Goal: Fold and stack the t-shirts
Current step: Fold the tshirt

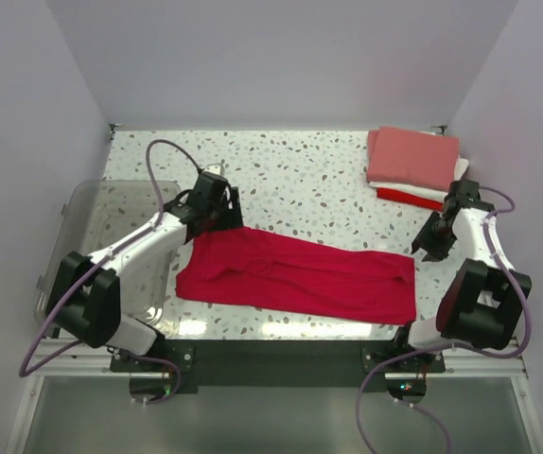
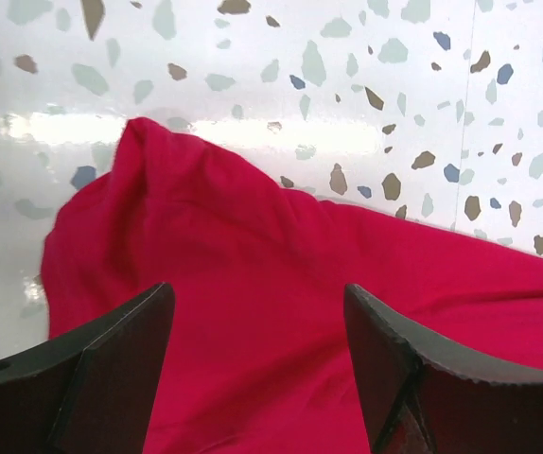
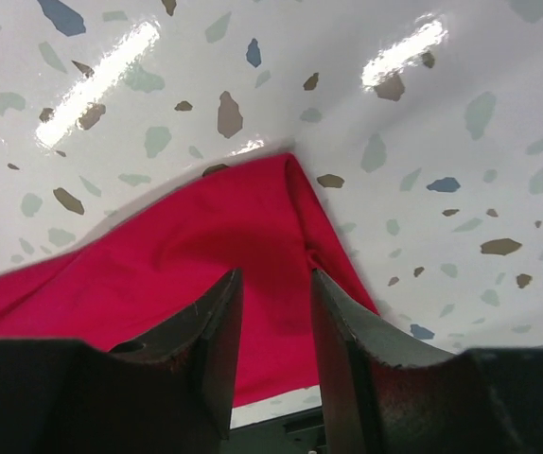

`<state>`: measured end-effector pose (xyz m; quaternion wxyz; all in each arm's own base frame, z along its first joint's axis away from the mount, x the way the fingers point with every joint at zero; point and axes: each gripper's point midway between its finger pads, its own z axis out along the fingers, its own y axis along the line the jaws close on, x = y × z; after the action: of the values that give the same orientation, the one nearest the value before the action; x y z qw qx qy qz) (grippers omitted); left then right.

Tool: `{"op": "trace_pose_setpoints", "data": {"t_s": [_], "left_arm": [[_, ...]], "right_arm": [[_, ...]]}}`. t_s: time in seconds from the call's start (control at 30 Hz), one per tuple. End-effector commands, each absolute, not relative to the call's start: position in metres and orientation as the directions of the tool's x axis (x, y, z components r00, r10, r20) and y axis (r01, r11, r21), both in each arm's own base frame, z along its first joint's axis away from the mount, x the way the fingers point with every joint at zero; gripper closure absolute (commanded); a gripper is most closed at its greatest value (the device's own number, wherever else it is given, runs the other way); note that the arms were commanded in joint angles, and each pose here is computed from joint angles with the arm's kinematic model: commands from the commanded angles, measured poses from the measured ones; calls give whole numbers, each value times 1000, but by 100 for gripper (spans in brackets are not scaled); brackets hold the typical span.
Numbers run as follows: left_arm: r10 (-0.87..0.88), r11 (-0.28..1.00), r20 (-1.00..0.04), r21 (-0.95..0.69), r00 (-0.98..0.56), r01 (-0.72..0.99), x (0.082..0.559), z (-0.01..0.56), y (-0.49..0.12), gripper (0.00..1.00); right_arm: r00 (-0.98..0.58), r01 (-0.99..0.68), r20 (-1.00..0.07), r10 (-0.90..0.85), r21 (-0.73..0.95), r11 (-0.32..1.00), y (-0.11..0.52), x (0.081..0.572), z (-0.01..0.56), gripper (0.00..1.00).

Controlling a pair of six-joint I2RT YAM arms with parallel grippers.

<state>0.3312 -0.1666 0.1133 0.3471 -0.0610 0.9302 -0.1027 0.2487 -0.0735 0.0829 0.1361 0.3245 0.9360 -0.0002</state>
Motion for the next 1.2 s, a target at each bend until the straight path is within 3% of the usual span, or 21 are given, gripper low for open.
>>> {"op": "trace_pose_setpoints", "data": {"t_s": [0.0, 0.1, 0.2, 0.5, 0.87, 0.97, 1.0, 1.07, 1.1, 1.17], "left_arm": [[-193, 953, -635, -302, -748, 11, 347, 119, -191, 23], [-199, 948, -593, -318, -780, 0, 343, 96, -196, 22], [-189, 953, -539, -302, -821, -22, 331, 65, -193, 22], [-159, 972, -482, -232, -862, -50, 328, 26, -183, 20], [-154, 975, -481, -218, -863, -53, 329, 24, -180, 20], [-155, 975, -480, -213, -863, -56, 328, 22, -177, 19], [-156, 976, -479, -209, -864, -61, 329, 19, -175, 19], [-157, 977, -471, -202, -868, -67, 329, 13, -172, 18], [-159, 978, -467, -197, -870, -73, 331, 9, -169, 18], [-163, 978, -453, -189, -876, -85, 331, 1, -165, 18]], "right_arm": [[-743, 605, -232, 628, 168, 778, -60, 258, 77, 61], [-751, 613, -199, 629, 144, 777, -58, 248, 71, 48], [-756, 618, -169, 632, 135, 775, -53, 236, 66, 44], [-761, 627, -141, 634, 94, 773, -40, 213, 52, 45], [-778, 618, -101, 620, 55, 785, -40, 214, 36, 47], [-776, 623, -85, 625, 54, 781, -38, 211, 31, 53], [-777, 622, -84, 624, 53, 781, -38, 212, 31, 65], [-782, 617, -83, 618, 44, 786, -40, 214, 33, 77], [-785, 613, -85, 614, 39, 789, -41, 214, 34, 90], [-791, 603, -95, 604, 42, 796, -43, 220, 42, 99]]}}
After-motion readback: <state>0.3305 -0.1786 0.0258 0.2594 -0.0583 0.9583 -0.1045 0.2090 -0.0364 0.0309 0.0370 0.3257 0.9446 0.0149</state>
